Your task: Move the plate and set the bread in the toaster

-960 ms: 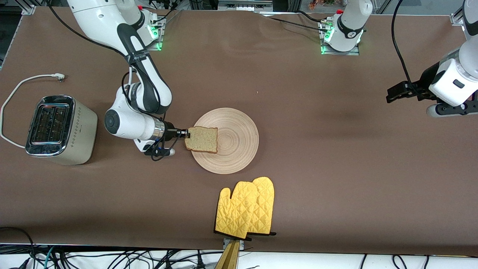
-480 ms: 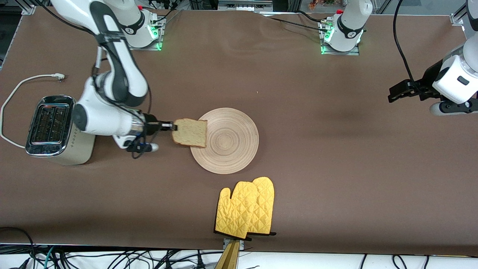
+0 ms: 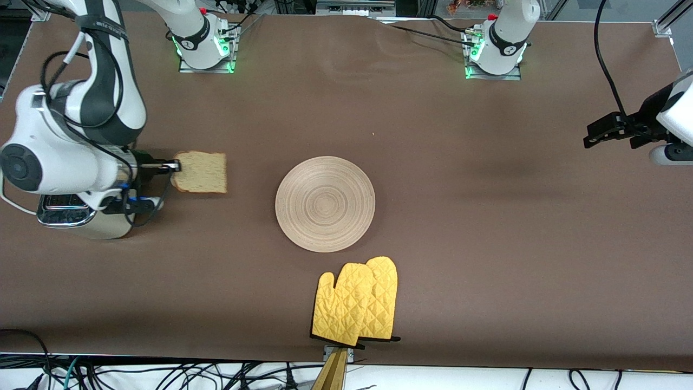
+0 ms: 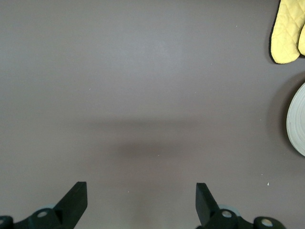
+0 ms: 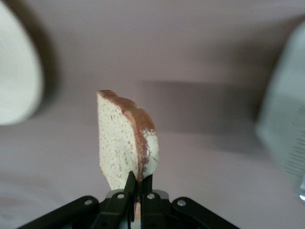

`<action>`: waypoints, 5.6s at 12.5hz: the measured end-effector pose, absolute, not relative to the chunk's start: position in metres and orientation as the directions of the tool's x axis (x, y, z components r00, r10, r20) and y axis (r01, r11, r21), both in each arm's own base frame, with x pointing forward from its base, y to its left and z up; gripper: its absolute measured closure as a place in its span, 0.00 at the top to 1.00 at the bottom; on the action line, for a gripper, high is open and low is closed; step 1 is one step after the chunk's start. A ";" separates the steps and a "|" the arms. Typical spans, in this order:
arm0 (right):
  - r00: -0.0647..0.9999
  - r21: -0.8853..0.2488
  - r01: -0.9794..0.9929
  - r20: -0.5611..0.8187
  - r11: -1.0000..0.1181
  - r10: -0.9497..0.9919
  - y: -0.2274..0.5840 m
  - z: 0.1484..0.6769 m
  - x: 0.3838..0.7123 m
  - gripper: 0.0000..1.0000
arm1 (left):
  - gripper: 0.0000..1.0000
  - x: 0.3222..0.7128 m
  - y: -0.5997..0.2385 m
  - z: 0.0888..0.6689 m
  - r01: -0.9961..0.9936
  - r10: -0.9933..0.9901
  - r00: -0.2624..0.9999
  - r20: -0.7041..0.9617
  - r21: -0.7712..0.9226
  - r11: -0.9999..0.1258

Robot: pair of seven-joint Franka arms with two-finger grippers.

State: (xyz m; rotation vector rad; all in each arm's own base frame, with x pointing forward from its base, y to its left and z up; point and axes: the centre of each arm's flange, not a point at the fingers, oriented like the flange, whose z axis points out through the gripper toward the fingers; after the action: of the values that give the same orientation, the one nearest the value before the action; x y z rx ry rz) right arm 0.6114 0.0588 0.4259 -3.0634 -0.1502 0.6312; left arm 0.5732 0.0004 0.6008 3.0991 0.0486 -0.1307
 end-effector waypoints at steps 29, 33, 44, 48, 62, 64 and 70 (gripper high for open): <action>0.915 0.510 0.221 -0.404 -0.831 -0.005 -0.099 0.450 0.643 0.06 | 1.00 0.573 -0.012 0.601 -0.003 -0.006 0.997 -0.083 0.040 -0.999; 0.912 0.510 0.211 -0.411 -0.834 -0.020 -0.108 0.446 0.642 0.06 | 1.00 0.573 -0.012 0.601 -0.003 -0.006 0.997 -0.083 0.040 -0.999; 0.915 0.531 0.234 -0.404 -0.815 -0.001 -0.091 0.415 0.656 0.06 | 1.00 0.573 -0.012 0.602 -0.003 -0.006 0.997 -0.083 0.040 -0.999; 0.919 0.536 0.233 -0.394 -0.812 0.004 -0.083 0.418 0.658 0.20 | 1.00 0.573 -0.012 0.602 -0.003 -0.006 0.997 -0.083 0.040 -0.999; 0.969 0.014 0.046 -0.246 -0.999 0.041 -0.056 0.553 0.587 1.00 | 1.00 0.573 -0.009 0.602 0.002 -0.001 0.997 -0.082 0.040 -0.999; 0.969 0.004 0.057 -0.242 -0.998 0.055 -0.054 0.556 0.584 1.00 | 1.00 0.573 -0.009 0.602 0.002 -0.001 0.997 -0.082 0.040 -0.999; 0.964 -0.046 0.116 -0.237 -0.992 0.124 -0.046 0.557 0.581 1.00 | 1.00 0.573 -0.009 0.602 0.003 0.000 0.997 -0.082 0.040 -0.999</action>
State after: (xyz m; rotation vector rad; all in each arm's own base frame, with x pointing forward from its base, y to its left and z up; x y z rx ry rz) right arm 0.5806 -0.0457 0.5565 -3.0814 -0.1880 0.3748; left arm 0.5734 -0.0088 0.6016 3.0988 0.0022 -0.1276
